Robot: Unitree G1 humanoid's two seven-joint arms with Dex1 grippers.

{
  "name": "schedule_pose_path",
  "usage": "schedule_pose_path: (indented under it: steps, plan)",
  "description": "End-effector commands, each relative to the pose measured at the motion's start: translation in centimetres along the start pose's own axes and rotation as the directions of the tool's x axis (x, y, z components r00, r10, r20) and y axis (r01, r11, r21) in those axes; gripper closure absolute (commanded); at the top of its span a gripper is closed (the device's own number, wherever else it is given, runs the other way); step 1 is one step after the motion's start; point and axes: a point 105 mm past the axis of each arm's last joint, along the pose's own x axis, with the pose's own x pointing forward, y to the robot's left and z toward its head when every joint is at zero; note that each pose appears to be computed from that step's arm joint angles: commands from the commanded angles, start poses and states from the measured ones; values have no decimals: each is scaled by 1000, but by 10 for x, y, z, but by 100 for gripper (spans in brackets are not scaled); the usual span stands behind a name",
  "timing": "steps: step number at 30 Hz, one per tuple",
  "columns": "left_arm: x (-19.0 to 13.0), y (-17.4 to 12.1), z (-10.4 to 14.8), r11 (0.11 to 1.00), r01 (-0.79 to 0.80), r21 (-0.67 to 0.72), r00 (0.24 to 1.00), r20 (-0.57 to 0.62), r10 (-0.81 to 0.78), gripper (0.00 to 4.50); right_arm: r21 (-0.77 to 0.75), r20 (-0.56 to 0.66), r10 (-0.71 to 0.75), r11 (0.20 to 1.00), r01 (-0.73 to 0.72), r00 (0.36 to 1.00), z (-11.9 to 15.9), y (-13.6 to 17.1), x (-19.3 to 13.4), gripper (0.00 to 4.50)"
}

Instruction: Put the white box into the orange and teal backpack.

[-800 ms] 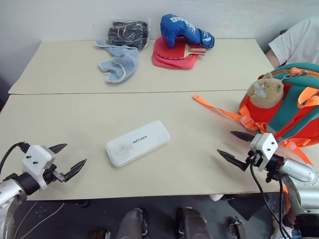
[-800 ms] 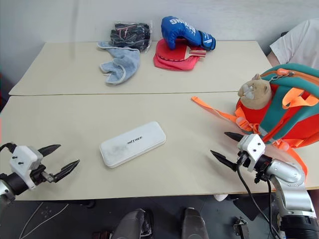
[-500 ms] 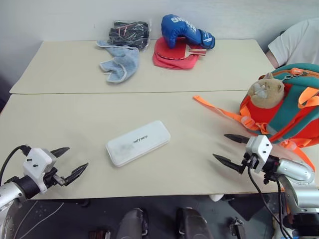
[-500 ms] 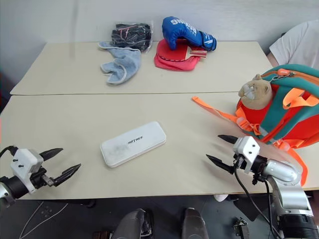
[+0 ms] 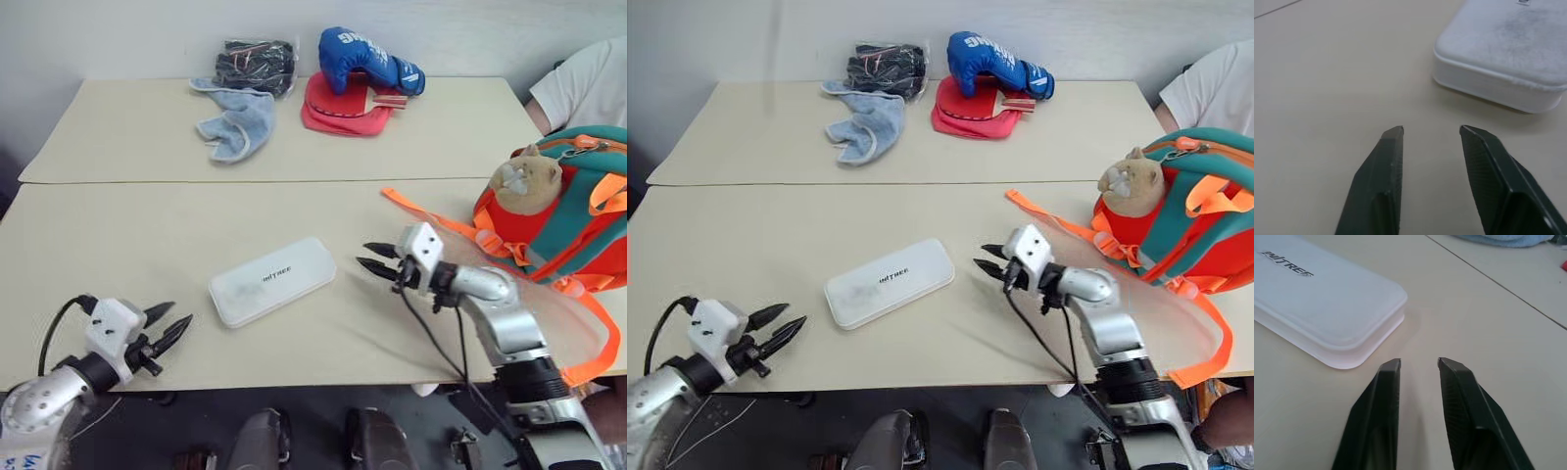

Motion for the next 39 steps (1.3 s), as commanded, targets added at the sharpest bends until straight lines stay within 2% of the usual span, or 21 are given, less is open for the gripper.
schedule_pose_path:
  steps: [1, 3, 4, 7, 13, 18, 20, 24, 32, 36, 39]
  plan:
    - [0, -10, 11, 1000, -2, -15, 999, 32, 3, 383, -43, 2, -101, 994, 101, 995, 1, -9, 13, 450]
    - [2, -14, 9, 998, 8, -69, 1000, 28, -6, 442, -50, 10, -97, 994, 97, 995, 1, -6, 22, 450]
    - [5, -17, 9, 996, 15, -91, 999, 31, -13, 447, -58, 8, -81, 995, 81, 997, 1, -3, 26, 450]
    - [15, -21, 10, 990, 20, -141, 1000, 24, -17, 447, -61, 38, -19, 998, 21, 999, 4, 3, 33, 450]
    - [28, -28, 10, 990, 58, -132, 998, 3, -58, 447, -61, 109, 117, 992, -111, 987, 17, 14, 29, 450]
    - [33, -25, 11, 988, 71, -134, 997, 5, -71, 447, -88, 90, 229, 971, -221, 969, 14, 27, 15, 450]
    - [37, -23, 10, 988, 71, -139, 997, 2, -71, 447, -76, 126, 319, 947, -311, 939, 21, 40, 5, 450]
    - [47, -28, 15, 984, 120, -133, 993, 25, -118, 447, -58, 85, 428, 904, -424, 900, 18, 56, -15, 450]
    - [58, -33, 15, 978, 203, -53, 979, -2, -203, 447, 4, 50, 397, 918, -397, 917, 14, 54, -41, 450]
    - [56, -27, 14, 982, 182, -51, 983, -9, -183, 447, -24, -16, 228, 973, -229, 973, 4, 23, -38, 450]
    - [54, -25, 13, 984, 168, -59, 986, -9, -169, 447, -66, -71, 105, 992, -110, 992, -7, 0, -29, 450]
